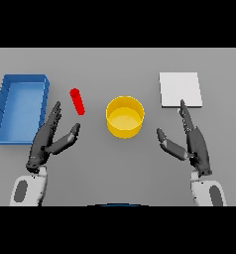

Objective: Pick up the red beaker and tilt it to pour out 1 green nut into yellow bowl. Pick up the yellow bowl and place it on the metallic measuring scale.

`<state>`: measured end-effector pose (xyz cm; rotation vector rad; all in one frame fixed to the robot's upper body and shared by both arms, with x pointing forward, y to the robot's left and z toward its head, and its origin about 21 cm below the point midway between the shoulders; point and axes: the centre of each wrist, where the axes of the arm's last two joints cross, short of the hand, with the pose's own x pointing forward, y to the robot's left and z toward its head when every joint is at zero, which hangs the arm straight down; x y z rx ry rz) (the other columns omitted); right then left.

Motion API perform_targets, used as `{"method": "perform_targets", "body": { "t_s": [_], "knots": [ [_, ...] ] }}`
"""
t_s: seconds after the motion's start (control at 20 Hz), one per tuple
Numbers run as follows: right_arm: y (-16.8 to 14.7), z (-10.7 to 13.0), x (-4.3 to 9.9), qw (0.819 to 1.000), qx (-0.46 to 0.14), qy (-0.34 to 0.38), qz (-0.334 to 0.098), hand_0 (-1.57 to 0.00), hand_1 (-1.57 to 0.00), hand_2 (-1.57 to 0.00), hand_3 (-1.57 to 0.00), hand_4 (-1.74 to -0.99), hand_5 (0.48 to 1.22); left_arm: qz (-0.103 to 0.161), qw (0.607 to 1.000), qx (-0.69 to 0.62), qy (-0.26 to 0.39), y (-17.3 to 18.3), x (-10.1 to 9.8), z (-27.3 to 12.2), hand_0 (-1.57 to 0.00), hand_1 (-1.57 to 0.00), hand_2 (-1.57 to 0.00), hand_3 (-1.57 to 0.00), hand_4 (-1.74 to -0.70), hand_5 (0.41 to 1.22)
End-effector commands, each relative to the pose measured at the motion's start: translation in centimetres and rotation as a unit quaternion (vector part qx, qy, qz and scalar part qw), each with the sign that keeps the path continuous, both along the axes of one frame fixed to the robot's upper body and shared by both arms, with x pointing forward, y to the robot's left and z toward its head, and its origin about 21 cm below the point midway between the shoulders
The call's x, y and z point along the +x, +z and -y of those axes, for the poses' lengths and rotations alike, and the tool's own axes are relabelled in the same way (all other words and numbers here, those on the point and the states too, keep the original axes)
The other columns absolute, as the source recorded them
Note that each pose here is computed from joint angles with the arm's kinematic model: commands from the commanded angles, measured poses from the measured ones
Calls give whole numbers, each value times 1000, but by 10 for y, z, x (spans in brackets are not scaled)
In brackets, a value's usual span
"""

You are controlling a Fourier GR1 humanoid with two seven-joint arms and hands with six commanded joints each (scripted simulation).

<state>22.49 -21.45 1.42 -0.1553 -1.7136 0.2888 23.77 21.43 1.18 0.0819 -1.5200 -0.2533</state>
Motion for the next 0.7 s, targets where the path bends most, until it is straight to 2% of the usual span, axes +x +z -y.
{"method": "perform_targets", "body": {
  "t_s": [0.0, 0.35, 0.5, 0.65],
  "knots": [
    [-1, 1, -2, 1000, 5, 0, -5, 1, 1, 1, 1, -1189, 626, -5, 1000, -5, -2, -2, 9, 2, 1, 1, 1, 1, -1145, 643],
    [-2, 3, 0, 1000, 18, 2, -4, 1, 1, 1, 1, -1229, 626, -13, 1000, 8, -8, -18, 61, 0, 1, 1, 1, 1, -1178, 637],
    [-2, 4, -1, 1000, 13, 0, -1, 1, 1, 1, 1, -1222, 626, -3, 1000, 10, -21, -21, 72, 6, 1, 1, 1, 1, -1189, 641],
    [-4, 4, -4, 1000, 22, 5, -1, 1, 1, 1, 1, -1229, 628, -4, 999, 22, -27, -22, 87, 14, 1, 1, 1, 1, -1201, 654]
  ]
}}
